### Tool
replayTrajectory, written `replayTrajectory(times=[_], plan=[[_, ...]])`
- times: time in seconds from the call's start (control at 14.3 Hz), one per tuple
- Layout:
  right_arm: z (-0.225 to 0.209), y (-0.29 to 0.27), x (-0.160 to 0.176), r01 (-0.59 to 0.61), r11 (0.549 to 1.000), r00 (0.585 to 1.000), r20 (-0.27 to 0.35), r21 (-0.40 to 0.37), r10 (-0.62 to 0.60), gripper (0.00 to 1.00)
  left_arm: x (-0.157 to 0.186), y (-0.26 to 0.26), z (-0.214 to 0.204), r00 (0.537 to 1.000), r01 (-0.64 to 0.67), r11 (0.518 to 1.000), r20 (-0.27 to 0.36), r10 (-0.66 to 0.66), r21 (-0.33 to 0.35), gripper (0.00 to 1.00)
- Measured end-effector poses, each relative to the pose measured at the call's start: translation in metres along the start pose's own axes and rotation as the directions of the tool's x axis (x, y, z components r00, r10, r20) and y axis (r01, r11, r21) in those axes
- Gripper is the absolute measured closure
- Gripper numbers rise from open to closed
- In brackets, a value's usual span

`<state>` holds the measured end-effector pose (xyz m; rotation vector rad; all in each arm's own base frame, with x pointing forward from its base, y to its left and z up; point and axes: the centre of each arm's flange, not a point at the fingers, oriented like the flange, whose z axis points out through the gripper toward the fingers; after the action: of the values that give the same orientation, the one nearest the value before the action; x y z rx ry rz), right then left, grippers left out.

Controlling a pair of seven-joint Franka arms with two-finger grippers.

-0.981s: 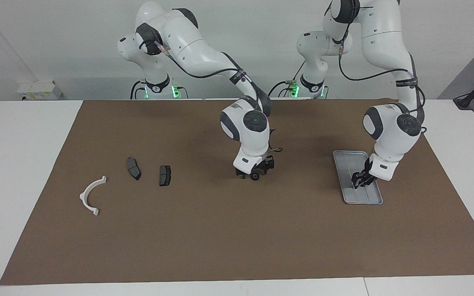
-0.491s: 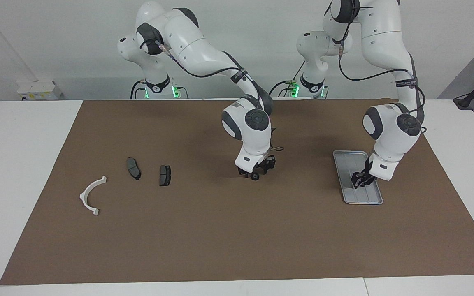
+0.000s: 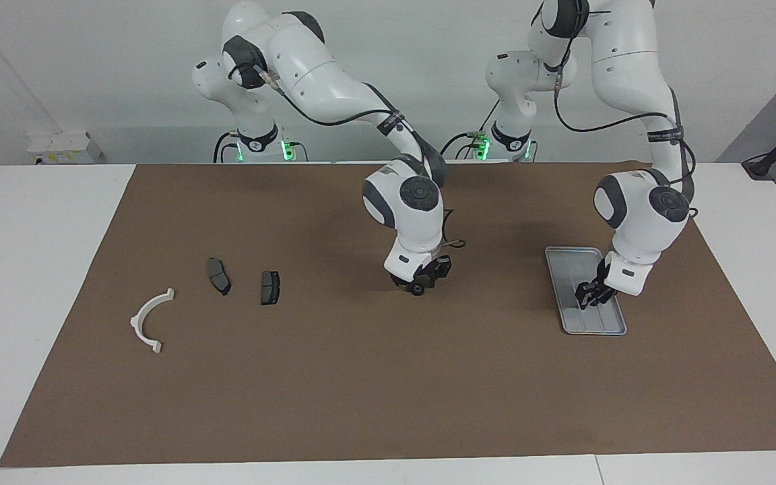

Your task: Place bearing gear from tray to pile

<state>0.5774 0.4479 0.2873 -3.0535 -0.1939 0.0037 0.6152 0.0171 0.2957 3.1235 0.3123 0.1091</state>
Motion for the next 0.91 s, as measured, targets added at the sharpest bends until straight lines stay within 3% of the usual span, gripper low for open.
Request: replayTrajectory(times=[0.42, 0.56, 0.63, 0.91], plan=[[0.004, 0.006, 0.002, -0.009, 1.000, 1.000, -0.001, -0.001, 0.009, 0.40, 0.000, 0.000, 0.000, 1.000, 0.000, 1.000, 0.000, 0.000, 0.000, 0.40], [0.001, 0.009, 0.004, -0.013, 1.000, 1.000, -0.013, 0.006, 0.013, 0.57, 0.000, 0.000, 0.000, 1.000, 0.000, 1.000, 0.000, 0.000, 0.000, 0.40], [0.000, 0.010, 0.004, -0.014, 1.000, 1.000, -0.015, 0.007, 0.014, 0.61, 0.000, 0.000, -0.001, 1.000, 0.000, 1.000, -0.002, 0.000, -0.001, 0.47], [-0.004, 0.011, 0.003, -0.015, 1.000, 1.000, -0.022, 0.009, 0.015, 0.65, 0.000, 0.000, -0.001, 1.000, 0.000, 1.000, -0.003, 0.000, -0.001, 0.50]])
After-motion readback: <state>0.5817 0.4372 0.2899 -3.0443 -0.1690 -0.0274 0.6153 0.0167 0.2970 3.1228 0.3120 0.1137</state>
